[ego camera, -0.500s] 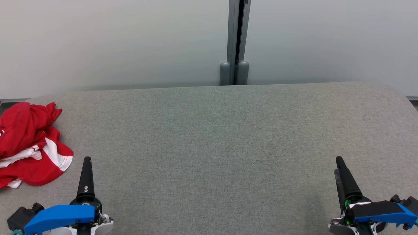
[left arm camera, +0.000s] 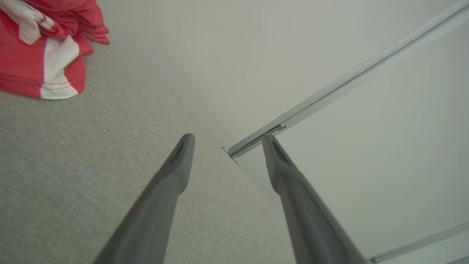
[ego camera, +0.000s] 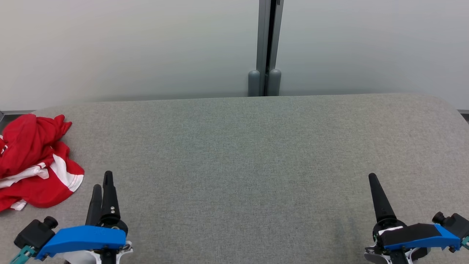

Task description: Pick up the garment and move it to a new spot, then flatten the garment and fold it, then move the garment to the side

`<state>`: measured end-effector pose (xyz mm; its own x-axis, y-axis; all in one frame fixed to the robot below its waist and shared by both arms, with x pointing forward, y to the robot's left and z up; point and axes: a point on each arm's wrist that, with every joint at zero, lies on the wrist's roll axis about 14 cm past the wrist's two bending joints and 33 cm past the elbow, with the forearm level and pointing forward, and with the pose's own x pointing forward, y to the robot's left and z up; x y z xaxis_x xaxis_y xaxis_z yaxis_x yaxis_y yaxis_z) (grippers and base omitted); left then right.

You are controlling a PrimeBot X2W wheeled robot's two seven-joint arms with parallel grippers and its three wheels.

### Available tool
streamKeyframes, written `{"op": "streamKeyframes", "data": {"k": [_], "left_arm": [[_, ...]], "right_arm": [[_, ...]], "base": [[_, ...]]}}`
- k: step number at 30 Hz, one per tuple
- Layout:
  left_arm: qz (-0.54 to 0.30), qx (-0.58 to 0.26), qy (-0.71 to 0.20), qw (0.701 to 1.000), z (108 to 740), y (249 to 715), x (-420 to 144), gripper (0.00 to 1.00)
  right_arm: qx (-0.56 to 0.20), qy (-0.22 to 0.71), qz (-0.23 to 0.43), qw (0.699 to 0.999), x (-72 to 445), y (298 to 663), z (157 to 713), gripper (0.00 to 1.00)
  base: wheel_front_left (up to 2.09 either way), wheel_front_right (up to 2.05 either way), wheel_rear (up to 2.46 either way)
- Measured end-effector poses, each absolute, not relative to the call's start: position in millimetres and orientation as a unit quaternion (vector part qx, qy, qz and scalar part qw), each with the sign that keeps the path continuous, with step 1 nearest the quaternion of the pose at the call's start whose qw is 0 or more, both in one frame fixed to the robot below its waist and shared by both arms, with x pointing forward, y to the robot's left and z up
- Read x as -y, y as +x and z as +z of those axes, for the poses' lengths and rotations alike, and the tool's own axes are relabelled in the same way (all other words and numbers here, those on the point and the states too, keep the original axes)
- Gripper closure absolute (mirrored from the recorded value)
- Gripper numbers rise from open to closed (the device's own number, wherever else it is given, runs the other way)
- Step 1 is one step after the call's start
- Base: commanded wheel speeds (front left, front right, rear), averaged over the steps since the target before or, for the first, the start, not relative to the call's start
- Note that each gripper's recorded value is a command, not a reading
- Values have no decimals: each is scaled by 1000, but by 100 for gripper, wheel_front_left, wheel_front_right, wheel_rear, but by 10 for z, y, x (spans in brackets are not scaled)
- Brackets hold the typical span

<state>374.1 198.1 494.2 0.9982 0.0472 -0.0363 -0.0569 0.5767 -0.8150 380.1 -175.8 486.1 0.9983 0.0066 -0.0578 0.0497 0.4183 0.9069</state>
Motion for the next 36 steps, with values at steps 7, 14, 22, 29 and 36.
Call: {"op": "streamKeyframes", "data": {"k": [7,14,22,29,36], "left_arm": [[26,-9,-398,917,4929,3727,-1948,0],[25,-15,-345,938,4890,3705,-1929,0],[22,-21,-294,955,4840,3677,-1905,0],[19,-25,-254,967,4800,3662,-1896,0],[14,-31,-215,976,4754,3648,-1874,0]], "right_arm": [[-27,497,-9,867,1728,3800,4853,0],[-28,458,-3,889,1688,3795,4839,0],[-27,410,7,912,1641,3796,4843,0],[-25,369,13,929,1619,3801,4844,0],[-20,335,21,942,1588,3812,4866,0]], "base": [[0,0,0],[0,0,0],[0,0,0],[0,0,0],[0,0,0]]}}
